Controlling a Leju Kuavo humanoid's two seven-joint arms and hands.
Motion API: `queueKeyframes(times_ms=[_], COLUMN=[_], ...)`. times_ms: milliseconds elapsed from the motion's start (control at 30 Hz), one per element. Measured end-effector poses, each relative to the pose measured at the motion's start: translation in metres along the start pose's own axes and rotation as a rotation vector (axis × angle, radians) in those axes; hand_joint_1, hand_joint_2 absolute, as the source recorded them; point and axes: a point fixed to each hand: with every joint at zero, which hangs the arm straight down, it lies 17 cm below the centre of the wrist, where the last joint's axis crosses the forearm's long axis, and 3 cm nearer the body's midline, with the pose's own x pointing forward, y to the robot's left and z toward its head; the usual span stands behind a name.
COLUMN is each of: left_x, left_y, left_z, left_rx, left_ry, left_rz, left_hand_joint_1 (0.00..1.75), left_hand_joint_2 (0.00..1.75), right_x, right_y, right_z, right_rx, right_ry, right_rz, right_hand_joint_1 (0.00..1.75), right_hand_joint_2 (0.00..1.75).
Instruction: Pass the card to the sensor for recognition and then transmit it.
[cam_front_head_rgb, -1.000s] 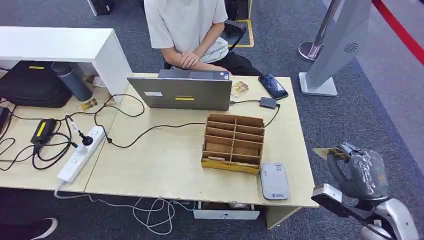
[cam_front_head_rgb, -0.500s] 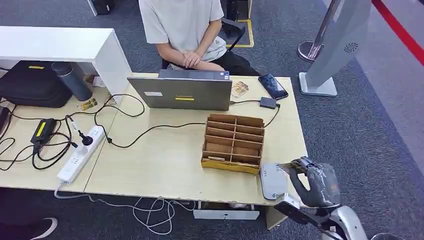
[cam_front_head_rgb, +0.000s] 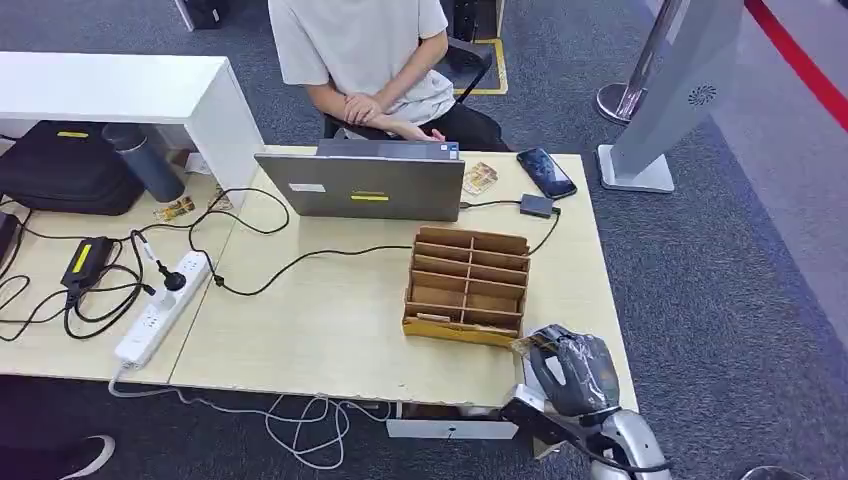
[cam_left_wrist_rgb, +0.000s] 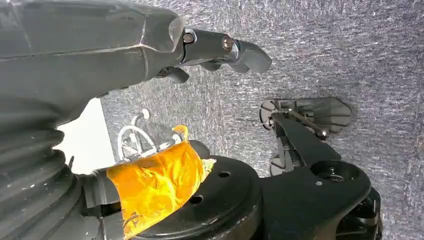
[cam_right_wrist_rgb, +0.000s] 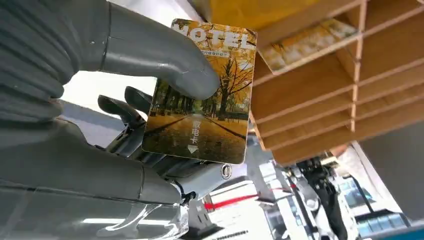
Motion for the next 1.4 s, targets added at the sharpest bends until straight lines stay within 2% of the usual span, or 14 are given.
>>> queueKeyframes(times_ms=[367,767,900,1133,1400], left_x=[-0.002,-0.003,-0.004,-0.004,-0.004], left_y=[0.001,0.004,0.005,0.007,0.008], left_z=[0.000,0.000,0.000,0.000,0.000], left_rx=[0.001,0.005,0.008,0.010,0.011], left_ry=[0.008,0.010,0.011,0.014,0.015], left_rz=[-0.002,-0.011,-0.019,-0.033,-0.034], left_hand_joint_1=[0.00,0.00,0.00,0.00,0.00], left_hand_joint_2=[1.75,1.75,1.75,1.75,1.75], right_x=[-0.014,-0.035,-0.026,0.006,0.017], right_y=[0.016,0.005,-0.018,-0.092,-0.110], right_z=[0.012,0.018,0.004,-0.054,-0.060], right_rx=[0.031,-0.013,-0.056,-0.196,-0.235], right_ry=[0.046,0.097,0.060,-0.063,-0.098], right_rz=[0.000,0.019,0.015,0.025,0.031], right_hand_joint_1=[1.75,1.75,1.75,1.75,1.75], right_hand_joint_2=[1.75,1.75,1.75,1.75,1.75])
